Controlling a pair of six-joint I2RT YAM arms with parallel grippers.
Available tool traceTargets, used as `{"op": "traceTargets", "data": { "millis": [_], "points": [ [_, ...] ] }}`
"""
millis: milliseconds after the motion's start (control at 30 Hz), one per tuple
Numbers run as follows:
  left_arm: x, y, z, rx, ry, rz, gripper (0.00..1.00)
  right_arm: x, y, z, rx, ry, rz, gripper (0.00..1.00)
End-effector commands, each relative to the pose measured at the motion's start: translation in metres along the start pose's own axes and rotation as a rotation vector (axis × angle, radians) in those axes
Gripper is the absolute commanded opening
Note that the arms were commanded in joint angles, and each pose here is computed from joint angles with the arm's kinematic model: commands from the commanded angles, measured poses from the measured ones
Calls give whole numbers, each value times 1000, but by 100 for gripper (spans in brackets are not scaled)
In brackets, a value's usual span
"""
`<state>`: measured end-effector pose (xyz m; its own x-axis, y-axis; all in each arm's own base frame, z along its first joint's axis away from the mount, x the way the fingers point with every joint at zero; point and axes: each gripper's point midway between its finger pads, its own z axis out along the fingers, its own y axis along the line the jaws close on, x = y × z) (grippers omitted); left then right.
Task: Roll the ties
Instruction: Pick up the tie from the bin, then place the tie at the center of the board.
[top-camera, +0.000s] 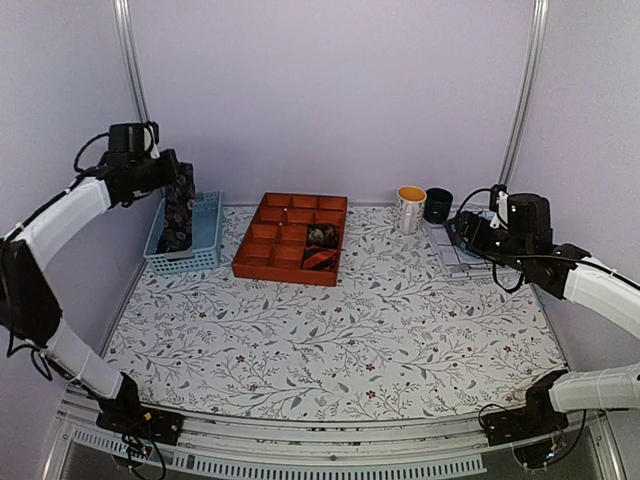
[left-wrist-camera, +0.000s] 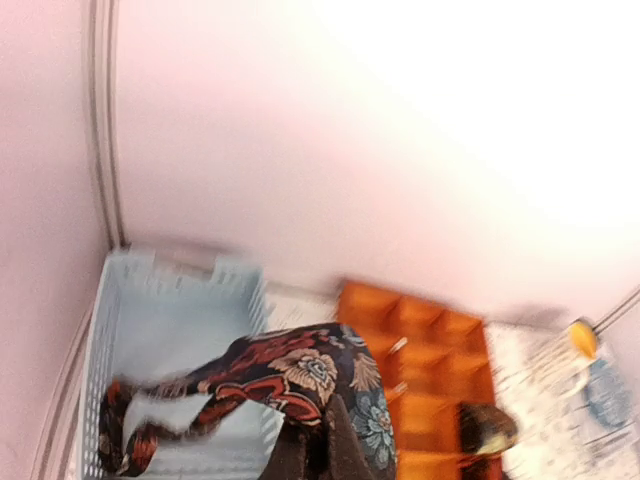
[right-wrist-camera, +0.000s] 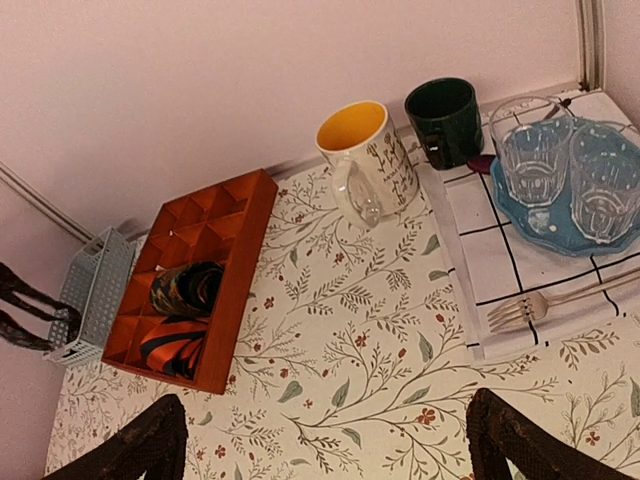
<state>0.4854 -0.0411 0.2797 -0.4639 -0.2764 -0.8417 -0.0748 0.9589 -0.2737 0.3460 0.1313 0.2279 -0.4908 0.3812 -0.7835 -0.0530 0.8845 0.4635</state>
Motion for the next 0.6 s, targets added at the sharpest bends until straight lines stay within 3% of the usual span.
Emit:
{"op": "traceTargets", "data": {
  "millis": [0, 167, 267, 433, 567],
  "points": [
    [-94, -70, -125, 233, -373, 6, 0, -44, 19, -39, -39, -123, 14, 95],
    [-120, -158, -281, 667, -600, 54, 0, -61, 30, -64, -77, -168, 25, 95],
    [-117, -191, -340, 897, -596, 22, 0, -69, 35, -77, -100, -187, 29, 95],
    [-59, -234, -347, 1154, -349, -70, 0, -60, 36, -80, -116, -145, 29, 95],
    [49, -261, -300, 1159, -107, -75, 0, -40, 26, -72, -92, -90, 31, 95]
  ]
}}
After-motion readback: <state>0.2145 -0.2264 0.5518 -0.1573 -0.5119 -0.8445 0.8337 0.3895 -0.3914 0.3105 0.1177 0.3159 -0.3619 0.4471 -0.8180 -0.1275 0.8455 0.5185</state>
